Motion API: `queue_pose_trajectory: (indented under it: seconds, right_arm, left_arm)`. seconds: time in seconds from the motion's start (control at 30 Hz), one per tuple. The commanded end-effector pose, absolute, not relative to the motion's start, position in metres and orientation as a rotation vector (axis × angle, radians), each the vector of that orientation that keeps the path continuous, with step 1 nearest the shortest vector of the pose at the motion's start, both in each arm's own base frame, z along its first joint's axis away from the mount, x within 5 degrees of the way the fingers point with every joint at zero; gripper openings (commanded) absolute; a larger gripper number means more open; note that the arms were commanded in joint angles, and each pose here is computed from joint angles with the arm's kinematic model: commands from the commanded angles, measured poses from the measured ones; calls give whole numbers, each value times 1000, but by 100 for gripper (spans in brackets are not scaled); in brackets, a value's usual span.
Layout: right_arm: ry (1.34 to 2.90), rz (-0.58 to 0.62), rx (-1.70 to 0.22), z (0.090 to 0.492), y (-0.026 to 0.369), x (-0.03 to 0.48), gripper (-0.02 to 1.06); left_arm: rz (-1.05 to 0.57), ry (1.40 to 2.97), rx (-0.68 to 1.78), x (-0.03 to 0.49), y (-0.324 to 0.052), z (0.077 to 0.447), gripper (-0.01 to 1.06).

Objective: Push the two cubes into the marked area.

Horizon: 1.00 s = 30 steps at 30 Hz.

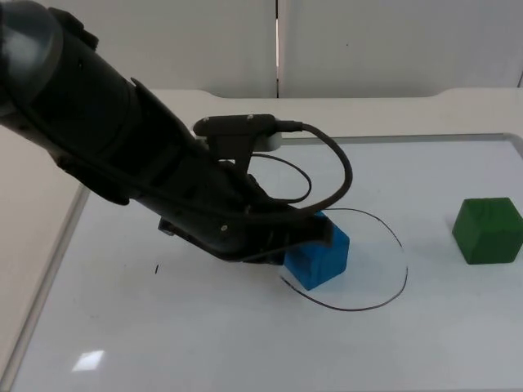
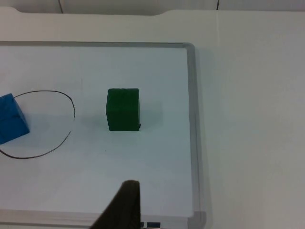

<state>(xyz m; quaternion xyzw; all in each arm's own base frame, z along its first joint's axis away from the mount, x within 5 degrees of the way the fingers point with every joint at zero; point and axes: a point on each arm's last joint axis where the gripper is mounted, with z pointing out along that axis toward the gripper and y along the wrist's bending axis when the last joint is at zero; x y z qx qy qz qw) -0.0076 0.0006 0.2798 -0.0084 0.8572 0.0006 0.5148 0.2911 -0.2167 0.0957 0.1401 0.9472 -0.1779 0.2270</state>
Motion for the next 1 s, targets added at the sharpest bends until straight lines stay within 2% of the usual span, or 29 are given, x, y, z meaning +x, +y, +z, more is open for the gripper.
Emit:
queue_pose_trajectory:
  seconds: [0.0, 0.5, 0.77, 0.87, 0.97]
  right_arm:
    - [2047, 0, -15, 280, 1, -8, 105]
    - [2047, 0, -15, 280, 1, -8, 105]
    - [2047, 0, -15, 280, 1, -8, 105]
    - [2047, 0, -15, 280, 1, -8, 105]
    - [2047, 0, -15, 280, 1, -8, 105]
  left_arm:
    - [-503, 2605, 404, 291, -220, 97, 0]
    - [-524, 2567, 494, 294, -227, 104, 0]
    - [-525, 2568, 461, 301, -219, 106, 0]
    - [-534, 2553, 440, 304, -213, 114, 0]
    - [-525, 2485, 449, 311, -200, 138, 0]
